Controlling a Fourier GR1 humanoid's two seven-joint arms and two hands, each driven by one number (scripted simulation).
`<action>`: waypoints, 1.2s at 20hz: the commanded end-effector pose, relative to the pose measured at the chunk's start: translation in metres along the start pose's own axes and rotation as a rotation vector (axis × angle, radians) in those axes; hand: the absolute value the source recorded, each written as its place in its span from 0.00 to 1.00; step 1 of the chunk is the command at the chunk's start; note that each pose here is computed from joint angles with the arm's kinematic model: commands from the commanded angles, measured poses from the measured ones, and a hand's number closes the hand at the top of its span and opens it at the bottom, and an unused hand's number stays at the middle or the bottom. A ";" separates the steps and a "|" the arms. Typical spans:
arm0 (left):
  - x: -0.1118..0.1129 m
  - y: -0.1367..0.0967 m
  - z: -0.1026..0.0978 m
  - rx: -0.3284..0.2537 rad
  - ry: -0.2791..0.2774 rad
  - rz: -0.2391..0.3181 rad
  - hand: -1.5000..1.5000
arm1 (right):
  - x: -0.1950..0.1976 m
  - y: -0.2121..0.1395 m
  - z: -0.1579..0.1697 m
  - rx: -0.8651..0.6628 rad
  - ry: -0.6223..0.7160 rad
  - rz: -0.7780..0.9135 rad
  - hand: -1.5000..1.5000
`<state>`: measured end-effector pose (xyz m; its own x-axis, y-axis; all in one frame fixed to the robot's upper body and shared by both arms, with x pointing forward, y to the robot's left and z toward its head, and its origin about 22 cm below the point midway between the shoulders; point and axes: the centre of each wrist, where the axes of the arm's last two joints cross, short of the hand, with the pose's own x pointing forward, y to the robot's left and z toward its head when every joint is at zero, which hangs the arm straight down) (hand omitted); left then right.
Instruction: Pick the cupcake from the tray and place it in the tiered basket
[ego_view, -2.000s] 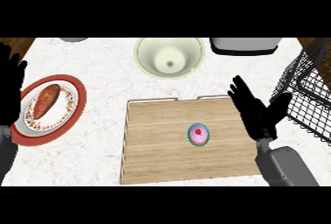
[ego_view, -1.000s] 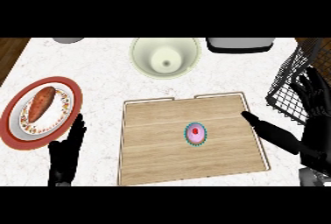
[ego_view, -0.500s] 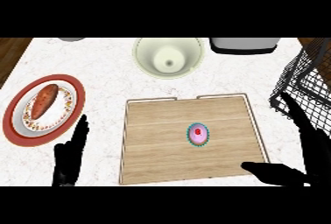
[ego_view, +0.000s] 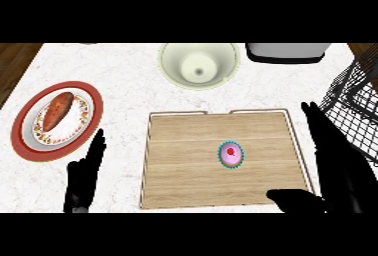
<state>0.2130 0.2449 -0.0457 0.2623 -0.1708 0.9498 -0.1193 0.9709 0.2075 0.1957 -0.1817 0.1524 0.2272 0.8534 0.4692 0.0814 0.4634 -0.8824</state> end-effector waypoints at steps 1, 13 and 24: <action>0.000 -0.004 0.002 -0.017 0.005 0.001 0.50 | 0.028 0.014 0.002 -0.004 0.185 0.107 0.00; -0.017 -0.009 0.013 -0.017 0.028 -0.006 0.50 | 0.058 0.077 -0.015 0.117 0.274 0.304 0.00; -0.008 0.006 -0.001 0.000 0.002 -0.011 0.50 | 0.100 0.104 -0.026 0.190 0.327 0.358 0.00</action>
<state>0.2107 0.2461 -0.0494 0.2533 -0.1697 0.9524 -0.1197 0.9714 0.2049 0.2472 -0.0739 0.1016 0.3251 0.9108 0.2546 -0.1277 0.3090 -0.9424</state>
